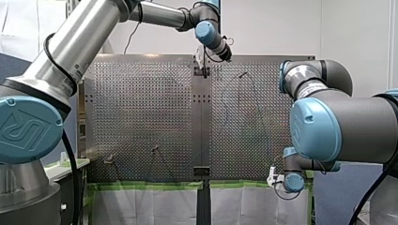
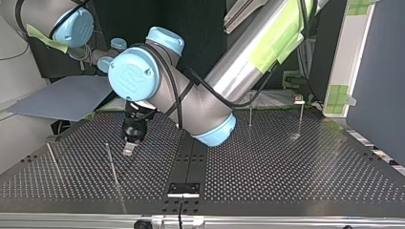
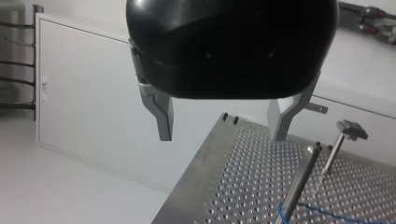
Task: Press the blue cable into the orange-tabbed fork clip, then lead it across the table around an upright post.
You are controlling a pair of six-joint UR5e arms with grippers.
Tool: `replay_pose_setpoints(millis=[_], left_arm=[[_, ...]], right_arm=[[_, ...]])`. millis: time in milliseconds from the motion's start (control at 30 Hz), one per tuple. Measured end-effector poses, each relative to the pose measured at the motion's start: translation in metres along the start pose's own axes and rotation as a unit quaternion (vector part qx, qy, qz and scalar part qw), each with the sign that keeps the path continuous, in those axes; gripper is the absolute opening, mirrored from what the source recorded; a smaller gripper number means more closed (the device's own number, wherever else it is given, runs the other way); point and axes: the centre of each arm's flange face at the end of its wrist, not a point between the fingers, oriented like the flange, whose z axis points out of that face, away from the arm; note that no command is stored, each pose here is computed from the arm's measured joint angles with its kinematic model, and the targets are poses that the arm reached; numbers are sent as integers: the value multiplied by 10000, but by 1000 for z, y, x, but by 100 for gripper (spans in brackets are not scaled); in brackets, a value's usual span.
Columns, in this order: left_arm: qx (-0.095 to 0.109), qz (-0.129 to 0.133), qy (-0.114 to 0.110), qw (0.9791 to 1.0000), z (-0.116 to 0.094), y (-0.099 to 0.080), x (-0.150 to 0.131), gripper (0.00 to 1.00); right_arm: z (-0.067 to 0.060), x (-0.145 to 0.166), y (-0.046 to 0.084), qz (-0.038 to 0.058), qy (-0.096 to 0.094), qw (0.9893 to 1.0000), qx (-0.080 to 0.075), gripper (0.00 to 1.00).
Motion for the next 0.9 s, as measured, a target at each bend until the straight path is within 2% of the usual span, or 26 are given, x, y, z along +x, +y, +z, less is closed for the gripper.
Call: replay_pose_setpoints(millis=[400, 900], left_arm=[[496, -169, 122, 9986, 2, -9, 2, 100], [589, -259, 180, 9978, 2, -9, 3, 100]], right_arm=[[0, 0, -1, -2, -6, 10000, 2, 0], [-1, -1, -1, -6, -23, 10000, 1, 0]])
